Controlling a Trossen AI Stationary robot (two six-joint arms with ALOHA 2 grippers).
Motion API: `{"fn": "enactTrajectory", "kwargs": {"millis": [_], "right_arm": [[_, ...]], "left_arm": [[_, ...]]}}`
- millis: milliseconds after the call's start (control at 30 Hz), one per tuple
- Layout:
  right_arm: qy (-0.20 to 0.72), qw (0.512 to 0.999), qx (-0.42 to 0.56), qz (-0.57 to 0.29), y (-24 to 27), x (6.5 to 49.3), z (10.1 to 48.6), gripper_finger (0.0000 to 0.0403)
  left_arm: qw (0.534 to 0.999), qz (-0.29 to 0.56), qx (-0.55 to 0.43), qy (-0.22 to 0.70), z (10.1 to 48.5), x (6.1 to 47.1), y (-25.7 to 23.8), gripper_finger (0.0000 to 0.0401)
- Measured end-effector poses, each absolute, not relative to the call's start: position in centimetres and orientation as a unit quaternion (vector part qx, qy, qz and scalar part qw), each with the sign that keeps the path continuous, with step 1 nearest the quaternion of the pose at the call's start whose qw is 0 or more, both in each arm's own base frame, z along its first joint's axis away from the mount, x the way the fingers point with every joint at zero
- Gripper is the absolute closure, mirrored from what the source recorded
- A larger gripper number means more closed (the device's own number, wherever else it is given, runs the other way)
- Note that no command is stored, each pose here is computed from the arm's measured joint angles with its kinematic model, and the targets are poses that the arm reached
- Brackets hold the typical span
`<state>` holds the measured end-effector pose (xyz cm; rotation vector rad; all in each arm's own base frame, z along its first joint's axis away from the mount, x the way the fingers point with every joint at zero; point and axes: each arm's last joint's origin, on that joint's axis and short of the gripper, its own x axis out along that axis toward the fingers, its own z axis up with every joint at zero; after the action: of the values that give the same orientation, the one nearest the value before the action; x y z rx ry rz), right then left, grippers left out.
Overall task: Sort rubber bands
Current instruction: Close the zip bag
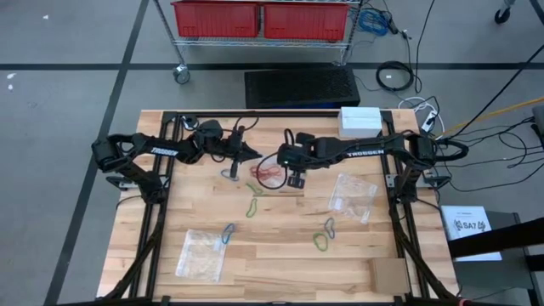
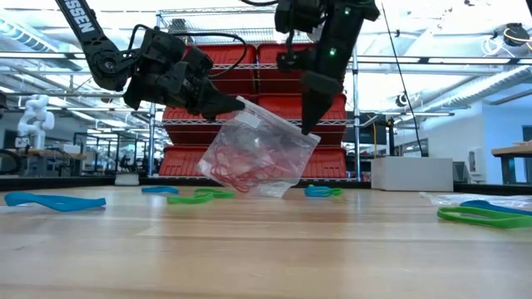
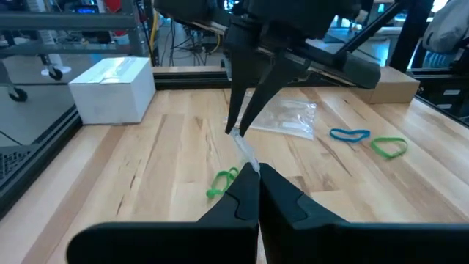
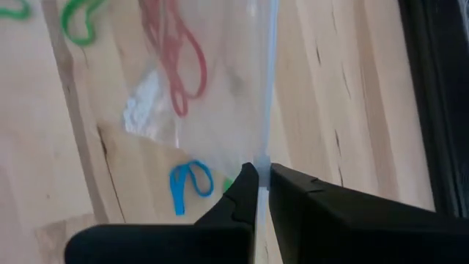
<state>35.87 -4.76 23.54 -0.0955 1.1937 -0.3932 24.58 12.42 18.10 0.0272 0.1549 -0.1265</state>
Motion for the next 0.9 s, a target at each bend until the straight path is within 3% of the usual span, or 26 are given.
{"fn": "enactTrajectory", "kwargs": {"millis": [433,900], "right_arm": [[0.576,0.788,-0.047,-0.211,-5.0,35.3,23.4,0.0384],[0.576,0.771,-0.066,-0.263,-5.3,35.0,23.4,0.0256]], "left_arm": [[0.995,-0.041,0.005,0.095,17.7,24.1,13.2,0.0401],[0.972,0.096,0.035,0.211,15.9,22.3,15.3,0.0401]]}}
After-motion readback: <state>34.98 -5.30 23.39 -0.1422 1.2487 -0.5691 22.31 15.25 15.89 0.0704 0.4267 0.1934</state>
